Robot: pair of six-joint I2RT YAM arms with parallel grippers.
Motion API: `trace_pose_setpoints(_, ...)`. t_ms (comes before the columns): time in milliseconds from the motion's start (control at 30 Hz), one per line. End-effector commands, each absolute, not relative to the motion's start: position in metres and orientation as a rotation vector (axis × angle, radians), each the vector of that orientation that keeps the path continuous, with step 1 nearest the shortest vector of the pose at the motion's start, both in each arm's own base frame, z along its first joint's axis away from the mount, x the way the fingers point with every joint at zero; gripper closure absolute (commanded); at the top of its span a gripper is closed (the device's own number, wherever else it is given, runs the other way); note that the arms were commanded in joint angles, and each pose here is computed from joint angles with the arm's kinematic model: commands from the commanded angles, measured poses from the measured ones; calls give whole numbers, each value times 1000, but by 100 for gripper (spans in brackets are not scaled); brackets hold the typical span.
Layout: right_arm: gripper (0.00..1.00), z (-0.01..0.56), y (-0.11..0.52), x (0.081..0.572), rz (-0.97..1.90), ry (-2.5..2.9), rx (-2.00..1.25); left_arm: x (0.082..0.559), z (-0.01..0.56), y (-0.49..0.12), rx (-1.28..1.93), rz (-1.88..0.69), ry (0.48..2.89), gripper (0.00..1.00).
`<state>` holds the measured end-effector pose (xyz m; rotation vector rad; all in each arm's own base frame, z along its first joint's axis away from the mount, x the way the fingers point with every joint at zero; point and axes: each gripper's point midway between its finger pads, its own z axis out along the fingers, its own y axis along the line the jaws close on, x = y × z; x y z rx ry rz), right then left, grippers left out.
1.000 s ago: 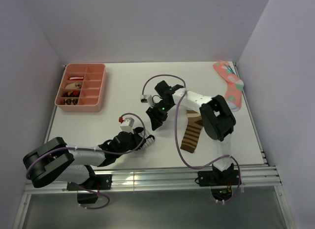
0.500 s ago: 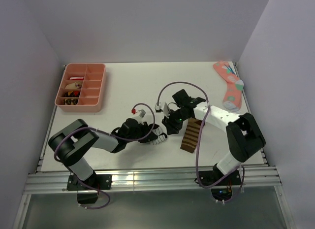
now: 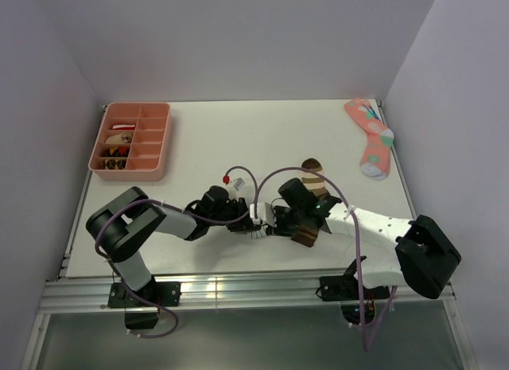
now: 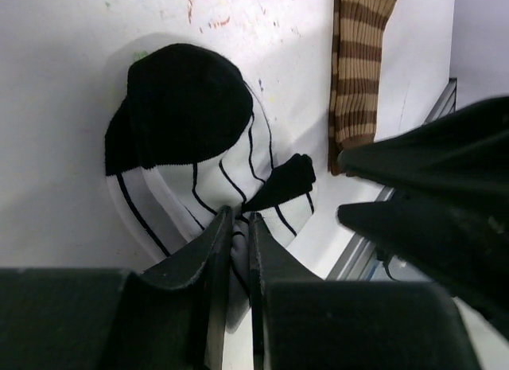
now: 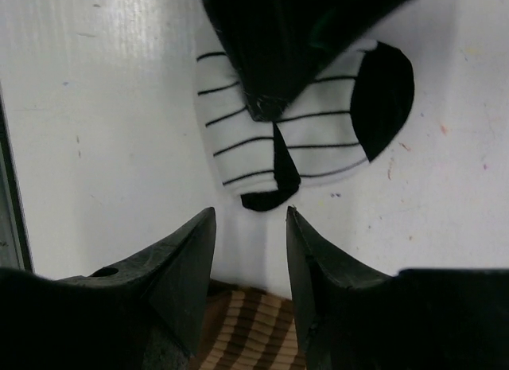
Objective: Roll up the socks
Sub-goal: Roll the sock at the center of the board.
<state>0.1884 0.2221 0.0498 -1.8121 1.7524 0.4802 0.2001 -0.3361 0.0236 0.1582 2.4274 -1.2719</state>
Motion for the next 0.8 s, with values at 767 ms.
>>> trace_pose_setpoints(767,58,30,264,153,291,1495,-1996,140,-31,-284,89,-1141,2811,100)
